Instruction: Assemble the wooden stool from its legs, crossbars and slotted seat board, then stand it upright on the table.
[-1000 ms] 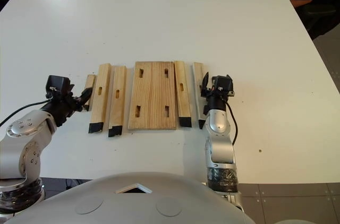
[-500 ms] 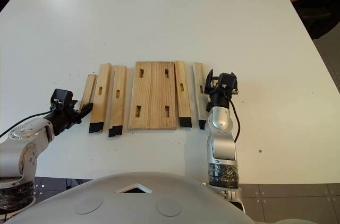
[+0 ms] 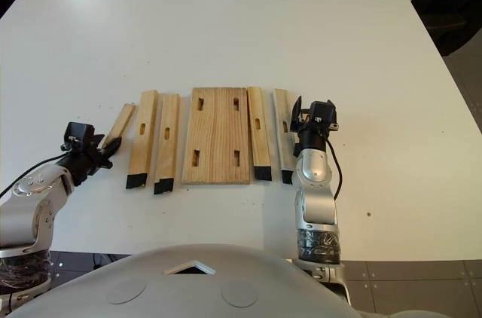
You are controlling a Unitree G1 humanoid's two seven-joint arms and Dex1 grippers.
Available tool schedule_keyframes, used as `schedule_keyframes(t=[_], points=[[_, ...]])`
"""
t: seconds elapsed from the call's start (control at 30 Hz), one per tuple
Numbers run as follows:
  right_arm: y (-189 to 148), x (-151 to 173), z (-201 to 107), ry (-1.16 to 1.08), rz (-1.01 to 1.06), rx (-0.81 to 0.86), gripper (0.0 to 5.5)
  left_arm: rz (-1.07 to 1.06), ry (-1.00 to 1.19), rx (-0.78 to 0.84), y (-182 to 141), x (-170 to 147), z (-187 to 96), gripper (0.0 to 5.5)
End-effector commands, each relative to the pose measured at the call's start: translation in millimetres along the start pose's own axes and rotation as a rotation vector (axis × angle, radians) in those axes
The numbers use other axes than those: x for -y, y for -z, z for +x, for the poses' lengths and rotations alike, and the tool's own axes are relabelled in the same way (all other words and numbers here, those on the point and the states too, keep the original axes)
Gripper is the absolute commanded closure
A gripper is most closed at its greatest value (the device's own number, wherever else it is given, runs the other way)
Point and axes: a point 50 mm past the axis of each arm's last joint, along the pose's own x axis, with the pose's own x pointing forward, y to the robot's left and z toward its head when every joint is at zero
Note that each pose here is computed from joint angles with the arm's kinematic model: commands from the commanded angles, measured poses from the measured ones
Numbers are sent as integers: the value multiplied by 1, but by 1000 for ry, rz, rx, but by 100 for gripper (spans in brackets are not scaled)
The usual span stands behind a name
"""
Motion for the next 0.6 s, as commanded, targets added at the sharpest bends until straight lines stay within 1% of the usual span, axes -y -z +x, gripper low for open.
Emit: schedule_keyframes(t=[0.03,0.07,0.13,0.23,0.3,0.37,0.4,0.43,0.5,0.6], points=[[-5,-1,4,-14,-13,10,200,13,5,-96,21,-4,0,400],[-6,-1,4,-20,-14,16,200,11,9,-72,17,-5,1,415],[-12,1,6,-33,-22,36,200,24,6,4,0,-7,4,419],[-27,8,14,-68,-44,86,200,96,13,200,-42,-9,6,419],[-46,10,20,-166,4,151,200,112,59,363,-75,-6,1,419],[-75,7,20,-362,110,237,200,109,159,528,-109,4,-10,419],[-92,6,16,-502,208,272,200,80,229,600,-126,9,-16,419],[-106,4,11,-634,248,304,200,59,302,650,-137,14,-22,419],[-128,1,0,-857,311,351,200,34,515,719,-155,32,-34,419],[-149,-3,-18,-1191,411,370,200,46,925,722,-163,66,-56,419]])
